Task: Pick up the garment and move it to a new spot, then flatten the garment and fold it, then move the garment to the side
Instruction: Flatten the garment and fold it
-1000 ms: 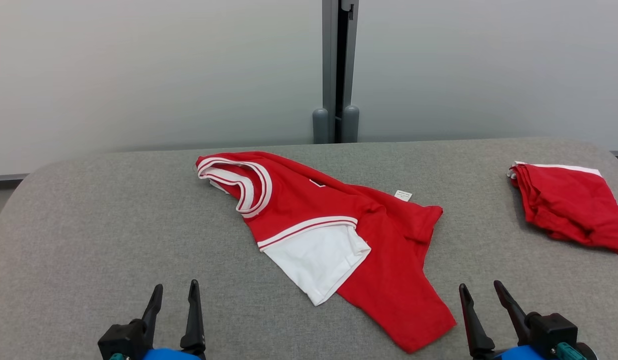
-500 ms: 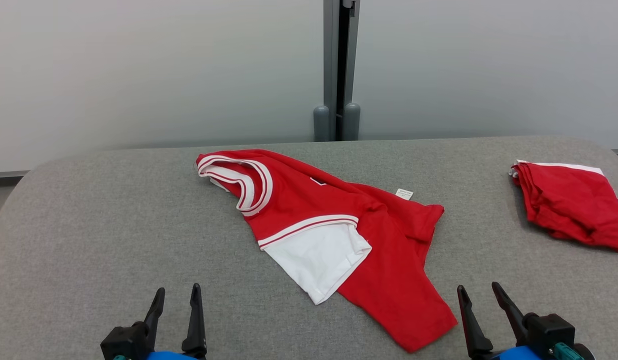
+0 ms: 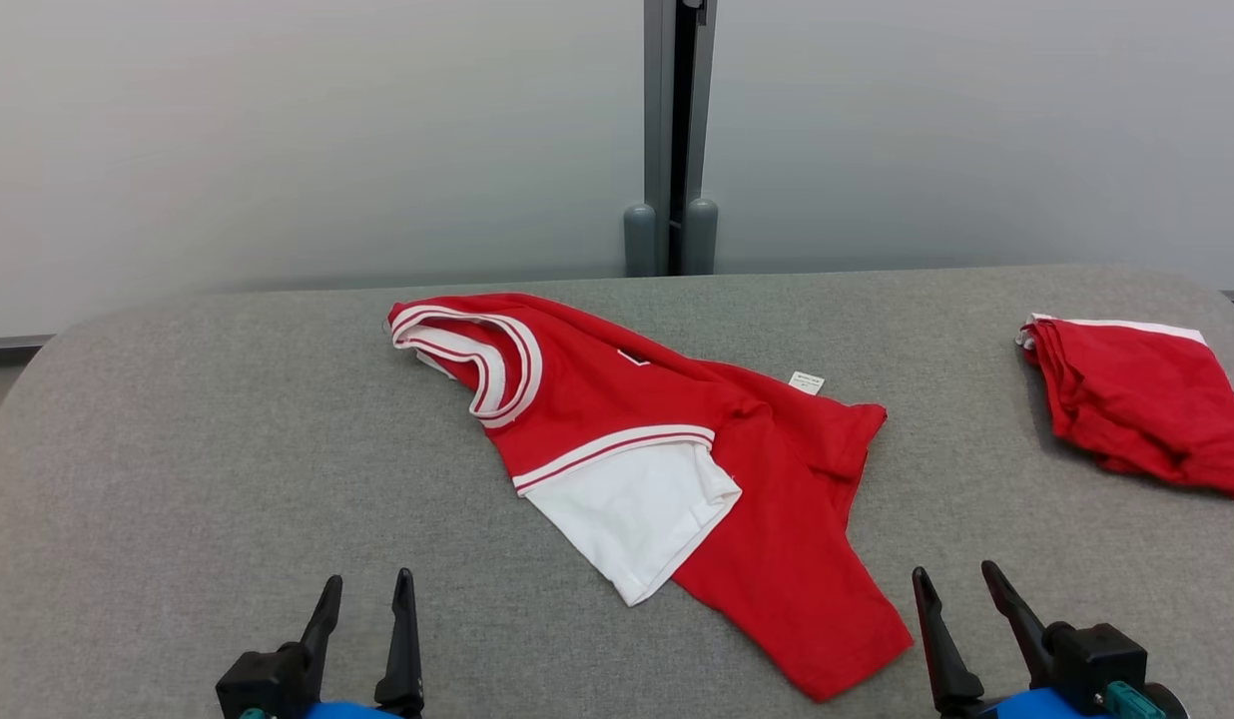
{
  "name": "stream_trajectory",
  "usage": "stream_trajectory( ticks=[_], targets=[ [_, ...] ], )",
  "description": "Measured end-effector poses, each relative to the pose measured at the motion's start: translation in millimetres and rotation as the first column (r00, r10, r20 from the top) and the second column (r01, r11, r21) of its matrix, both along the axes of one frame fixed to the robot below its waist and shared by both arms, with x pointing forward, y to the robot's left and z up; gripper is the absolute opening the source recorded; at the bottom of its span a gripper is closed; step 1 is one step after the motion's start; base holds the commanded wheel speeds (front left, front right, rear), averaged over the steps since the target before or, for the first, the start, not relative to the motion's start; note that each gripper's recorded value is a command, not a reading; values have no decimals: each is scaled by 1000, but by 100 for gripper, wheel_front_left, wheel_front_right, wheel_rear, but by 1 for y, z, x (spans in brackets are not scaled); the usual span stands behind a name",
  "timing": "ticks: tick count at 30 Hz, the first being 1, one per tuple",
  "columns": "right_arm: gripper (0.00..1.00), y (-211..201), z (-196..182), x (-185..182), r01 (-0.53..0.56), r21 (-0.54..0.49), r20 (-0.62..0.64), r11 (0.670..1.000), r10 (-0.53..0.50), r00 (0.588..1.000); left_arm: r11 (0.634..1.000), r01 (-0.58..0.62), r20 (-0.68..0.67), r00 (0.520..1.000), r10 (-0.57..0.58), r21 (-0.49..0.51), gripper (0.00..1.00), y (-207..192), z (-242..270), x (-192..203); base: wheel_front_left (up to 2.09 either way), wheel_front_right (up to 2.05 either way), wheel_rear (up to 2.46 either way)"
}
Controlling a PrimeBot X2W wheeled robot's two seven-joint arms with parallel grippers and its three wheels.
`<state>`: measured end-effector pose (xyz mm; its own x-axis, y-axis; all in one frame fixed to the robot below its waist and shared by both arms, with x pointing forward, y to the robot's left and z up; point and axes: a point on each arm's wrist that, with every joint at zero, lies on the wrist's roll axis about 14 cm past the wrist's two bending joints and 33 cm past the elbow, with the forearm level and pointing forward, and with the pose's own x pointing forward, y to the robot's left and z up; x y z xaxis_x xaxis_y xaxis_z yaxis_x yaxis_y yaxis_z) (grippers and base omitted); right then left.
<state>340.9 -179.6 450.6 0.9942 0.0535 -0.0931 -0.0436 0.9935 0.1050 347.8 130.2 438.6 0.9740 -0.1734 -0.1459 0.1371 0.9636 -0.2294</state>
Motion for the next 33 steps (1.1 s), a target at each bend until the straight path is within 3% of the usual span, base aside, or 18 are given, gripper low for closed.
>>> stream_trajectory(
  ticks=[6,11,16,23,33],
  targets=[
    [100,-1,-1,0,4,0,-5,1000,-4,1000,998,60,-7,998,-60,2,100,-17,-2,2,0,0,0],
    [100,-2,-3,1,6,-1,-11,1000,-6,1000,981,191,-48,981,-190,21,100,-52,-9,1,0,0,0],
    [100,-5,-4,4,14,-3,-16,1000,-14,1000,933,357,-118,929,-350,47,100,-96,-22,0,0,0,0],
    [100,-16,-11,3,51,-9,-41,999,-51,998,857,510,-205,849,-488,73,100,-136,-45,2,0,0,0],
    [100,-33,-16,-1,102,-19,-59,995,-103,993,775,611,-354,769,-532,163,100,-146,-84,5,0,0,0]
  ],
)
